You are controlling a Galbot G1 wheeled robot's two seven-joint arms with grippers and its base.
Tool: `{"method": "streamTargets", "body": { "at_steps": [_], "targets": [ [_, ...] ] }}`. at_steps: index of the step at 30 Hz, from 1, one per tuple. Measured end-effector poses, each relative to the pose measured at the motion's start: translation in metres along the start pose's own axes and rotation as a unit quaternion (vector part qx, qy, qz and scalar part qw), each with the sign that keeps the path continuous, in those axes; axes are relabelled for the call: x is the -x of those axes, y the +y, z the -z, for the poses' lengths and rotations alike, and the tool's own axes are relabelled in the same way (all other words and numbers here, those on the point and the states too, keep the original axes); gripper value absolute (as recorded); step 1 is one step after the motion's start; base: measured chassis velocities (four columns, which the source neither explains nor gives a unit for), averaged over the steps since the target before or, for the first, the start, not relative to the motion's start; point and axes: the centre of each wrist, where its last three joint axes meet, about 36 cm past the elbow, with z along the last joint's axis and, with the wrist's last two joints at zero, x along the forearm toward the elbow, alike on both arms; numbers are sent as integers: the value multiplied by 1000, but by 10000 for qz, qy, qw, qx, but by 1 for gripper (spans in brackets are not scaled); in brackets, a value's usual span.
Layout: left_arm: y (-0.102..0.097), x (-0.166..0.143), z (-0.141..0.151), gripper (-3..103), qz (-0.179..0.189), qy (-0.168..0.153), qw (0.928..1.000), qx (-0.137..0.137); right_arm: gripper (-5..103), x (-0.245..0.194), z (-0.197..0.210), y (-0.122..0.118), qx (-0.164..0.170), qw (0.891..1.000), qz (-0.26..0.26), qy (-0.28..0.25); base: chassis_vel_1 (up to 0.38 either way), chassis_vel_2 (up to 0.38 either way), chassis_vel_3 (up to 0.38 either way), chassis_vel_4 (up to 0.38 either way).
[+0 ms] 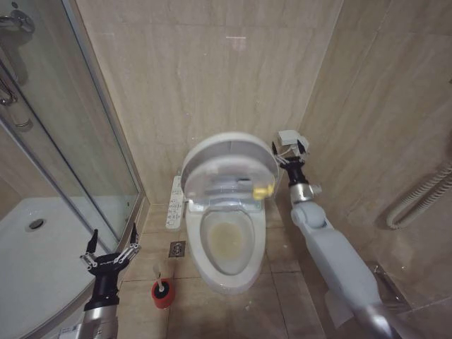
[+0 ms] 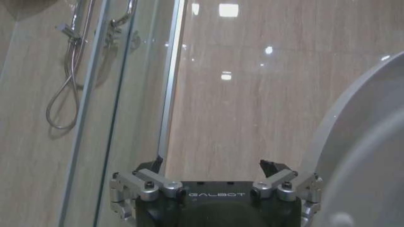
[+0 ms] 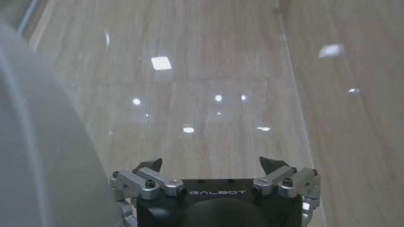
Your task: Open the toilet lid, clean the toilet bowl with a toilet brush, close the toilet lid, and flush.
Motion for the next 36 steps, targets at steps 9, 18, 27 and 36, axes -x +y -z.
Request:
{"method": "streamTargets", "body": {
  "at_steps": [9,18,27,36],
  "targets": [
    [-8,7,-16,100,-41,42,9999,-99,100,-98,17,22,218,9996,50,146,0,0,0,0],
    [-13,16,-25,100,-99,-12,9998,-167,100,-157,27,47,292,9992,91,267,0,0,0,0],
    [-5,37,-15,100,149,-201,9993,-283,100,-207,23,66,217,9978,361,508,0,0,0,0],
    [-1,60,-5,100,130,-315,9991,-249,100,-249,-7,81,173,9928,558,1047,0,0,0,0]
  ]
}}
